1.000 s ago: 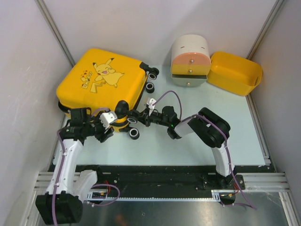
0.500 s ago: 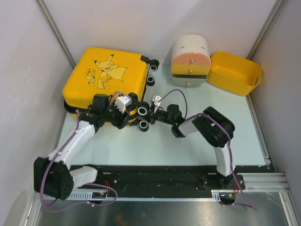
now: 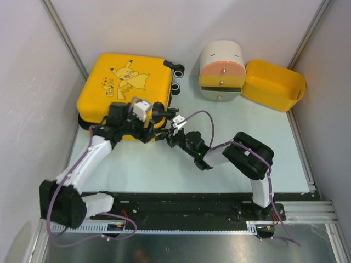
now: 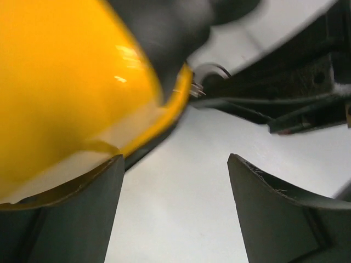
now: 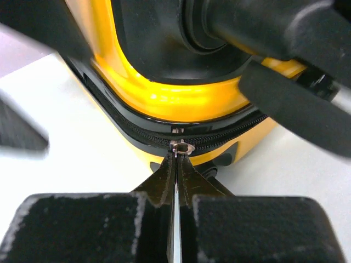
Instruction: Open, take out, and arrange the luggage
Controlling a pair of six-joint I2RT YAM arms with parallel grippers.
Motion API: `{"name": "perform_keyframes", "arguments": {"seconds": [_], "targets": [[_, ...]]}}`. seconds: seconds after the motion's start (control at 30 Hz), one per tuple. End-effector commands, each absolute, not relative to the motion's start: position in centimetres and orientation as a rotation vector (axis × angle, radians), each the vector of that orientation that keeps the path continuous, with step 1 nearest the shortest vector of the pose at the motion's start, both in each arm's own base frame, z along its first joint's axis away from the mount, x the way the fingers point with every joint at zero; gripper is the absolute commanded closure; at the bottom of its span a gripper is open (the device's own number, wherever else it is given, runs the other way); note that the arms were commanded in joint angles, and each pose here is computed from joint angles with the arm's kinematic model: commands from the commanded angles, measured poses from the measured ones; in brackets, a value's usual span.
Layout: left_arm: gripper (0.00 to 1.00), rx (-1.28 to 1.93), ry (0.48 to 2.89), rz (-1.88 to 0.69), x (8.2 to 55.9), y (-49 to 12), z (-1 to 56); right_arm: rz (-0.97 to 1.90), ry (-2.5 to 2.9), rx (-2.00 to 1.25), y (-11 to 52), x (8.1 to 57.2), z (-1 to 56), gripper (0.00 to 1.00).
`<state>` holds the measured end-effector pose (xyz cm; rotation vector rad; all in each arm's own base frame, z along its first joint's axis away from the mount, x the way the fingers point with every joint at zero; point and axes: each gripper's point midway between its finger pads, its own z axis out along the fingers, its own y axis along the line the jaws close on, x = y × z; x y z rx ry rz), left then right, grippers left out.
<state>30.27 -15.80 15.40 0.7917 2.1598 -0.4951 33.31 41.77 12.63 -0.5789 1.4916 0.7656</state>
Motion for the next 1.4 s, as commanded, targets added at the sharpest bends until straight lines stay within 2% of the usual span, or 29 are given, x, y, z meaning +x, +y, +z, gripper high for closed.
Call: {"name": "perform_keyframes", "arguments": {"seconds": [0.0,0.13,0.27,0.47,0.9,0.93,1.0,1.03,1.1,1.13,1.2,1.23,1.27,1.33,1.37], "targets": [[0.17,0.519,1.892,-0.339,32.9,-9.3,25.4,0.892,1.394,-0.638,46.0,30.1,16.2,1.0],[0.16,0.332,1.927,-0.142,31.7,-2.4,25.4,0.897,1.424,-0.661,46.3,29.3,15.7,1.0],[0.21,0.173,2.011,-0.149,31.8,1.4,22.7,0.92,1.434,-0.695,46.6,28.1,16.1,1.0],[0.31,0.106,2.149,-0.291,33.2,0.6,17.8,0.963,1.414,-0.708,49.9,25.4,16.7,1.0],[0.32,0.143,2.196,-0.354,33.1,-1.6,15.2,1.068,1.322,-0.714,57.7,24.5,17.7,1.0],[0.32,0.144,2.187,-0.35,33.2,-1.5,15.6,1.066,1.304,-0.721,57.8,24.4,18.2,0.91],[0.28,0.129,2.163,-0.352,33.3,-1.2,16.5,1.112,1.262,-0.812,58.0,22.8,18.9,0.8],[0.27,0.126,2.147,-0.355,33.4,-1.2,17.2,1.116,1.234,-0.838,57.5,22.3,20.6,0.69],[0.21,0.111,2.117,-0.346,33.1,-0.9,18.5,1.146,1.215,-0.926,56.7,20.8,21.1,0.58],[0.2,0.11,2.099,-0.337,33.1,-0.7,19.5,1.142,1.219,-0.951,55.8,20.6,22.7,0.49],[0.15,0.114,2.082,-0.328,32.5,-0.7,20.7,1.175,1.228,-1.027,54.8,19.6,23.9,0.41],[0.14,0.116,2.066,-0.32,32.4,-0.6,21.6,1.183,1.257,-1.056,53.7,19.3,25.1,0.32],[0.12,0.107,2.075,-0.318,31.9,-0.5,21.9,1.189,1.272,-1.057,52.5,20.0,25.9,0.29],[0.11,0.097,2.08,-0.32,31.4,-0.4,22.4,1.203,1.344,-1.106,50.7,19.9,26.0,0.15],[0.11,0.076,2.093,-0.321,30.9,-0.1,22.3,1.179,1.335,-1.088,49.0,20.9,28.1,0.12]]}}
